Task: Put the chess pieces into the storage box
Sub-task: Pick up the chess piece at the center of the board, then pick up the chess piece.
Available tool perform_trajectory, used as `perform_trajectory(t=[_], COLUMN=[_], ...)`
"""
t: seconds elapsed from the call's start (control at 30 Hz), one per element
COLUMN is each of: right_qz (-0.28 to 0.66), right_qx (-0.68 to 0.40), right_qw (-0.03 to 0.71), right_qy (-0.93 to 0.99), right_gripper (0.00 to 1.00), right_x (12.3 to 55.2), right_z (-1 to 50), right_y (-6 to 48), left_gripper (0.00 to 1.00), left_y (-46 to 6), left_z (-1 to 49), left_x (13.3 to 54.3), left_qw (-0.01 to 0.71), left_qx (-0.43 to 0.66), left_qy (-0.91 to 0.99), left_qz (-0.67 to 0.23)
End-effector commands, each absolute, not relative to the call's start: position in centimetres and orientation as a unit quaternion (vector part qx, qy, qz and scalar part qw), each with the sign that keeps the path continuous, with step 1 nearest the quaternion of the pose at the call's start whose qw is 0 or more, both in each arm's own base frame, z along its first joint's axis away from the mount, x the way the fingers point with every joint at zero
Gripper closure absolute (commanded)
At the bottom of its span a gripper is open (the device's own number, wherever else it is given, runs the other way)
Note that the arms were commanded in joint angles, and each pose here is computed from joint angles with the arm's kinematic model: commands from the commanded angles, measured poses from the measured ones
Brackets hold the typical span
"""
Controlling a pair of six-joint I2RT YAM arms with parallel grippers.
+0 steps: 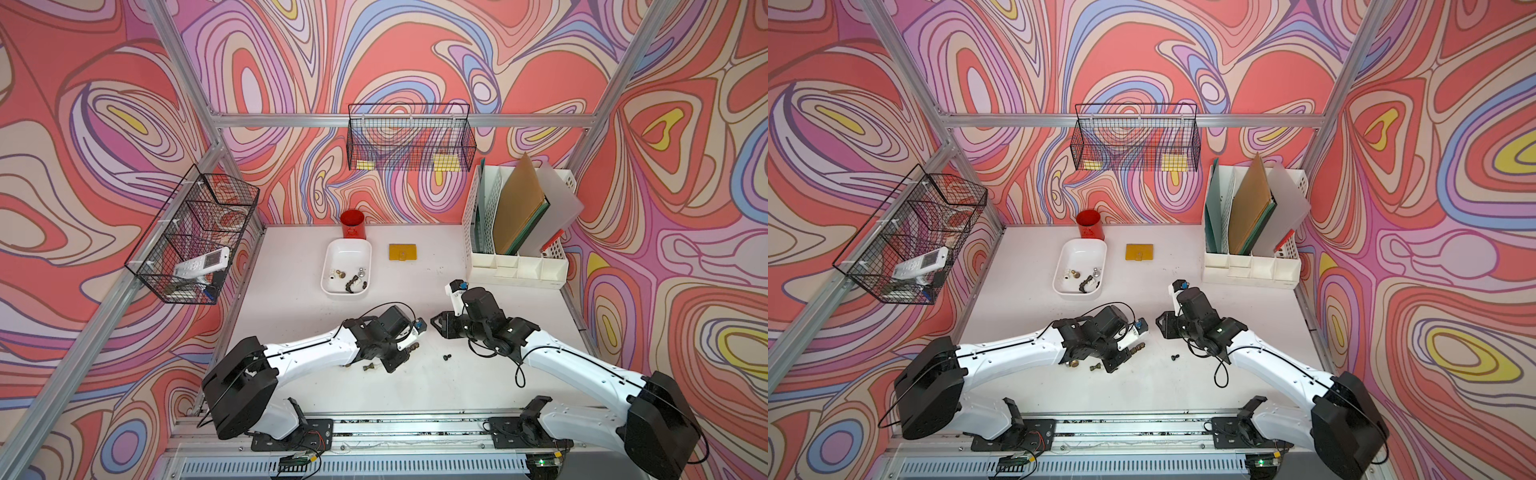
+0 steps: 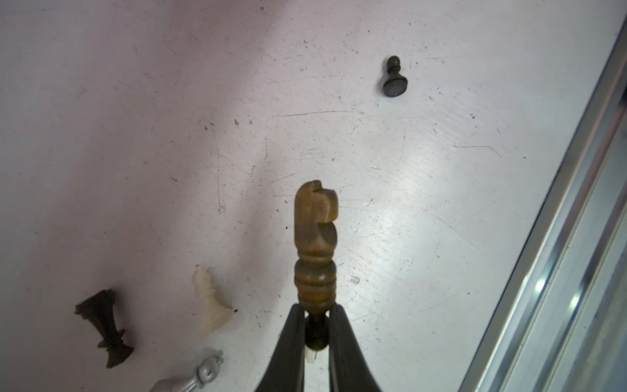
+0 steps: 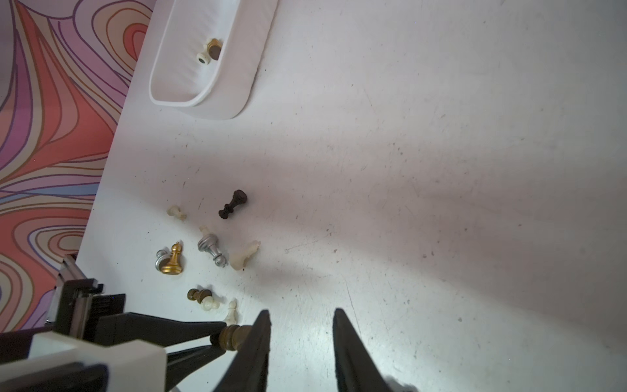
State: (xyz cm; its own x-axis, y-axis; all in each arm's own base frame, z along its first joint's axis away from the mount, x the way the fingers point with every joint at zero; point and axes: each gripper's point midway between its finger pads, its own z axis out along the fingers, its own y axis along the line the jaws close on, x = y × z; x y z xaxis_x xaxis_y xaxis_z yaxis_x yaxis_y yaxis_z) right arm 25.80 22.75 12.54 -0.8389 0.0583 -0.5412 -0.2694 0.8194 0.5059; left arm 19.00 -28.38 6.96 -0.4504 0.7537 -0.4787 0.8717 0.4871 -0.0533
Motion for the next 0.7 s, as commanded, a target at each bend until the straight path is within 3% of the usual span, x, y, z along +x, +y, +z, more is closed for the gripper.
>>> perform_trajectory(t=[0.0,0.67], right_qz=[0.356,0.486], right_qx=[-0.01,0.116], right_qw=[0.241,0.103], right_qy=[0.903,0.86], right_gripper=[0.66,0.65], right_x=[25.1,23.8], right_z=[12.3,7.3], right_y=[24.2,27.9], left_gripper=[0.97,0.97], left_y=[-28.1,-28.3], left_z=[6.5,4.8], left_x=[18.8,19.4], left_qw=[0.205,0.19], left_qx=[0.486,0.468], left_qy=[0.838,0.853], left_qz=[-0.142,-0.133])
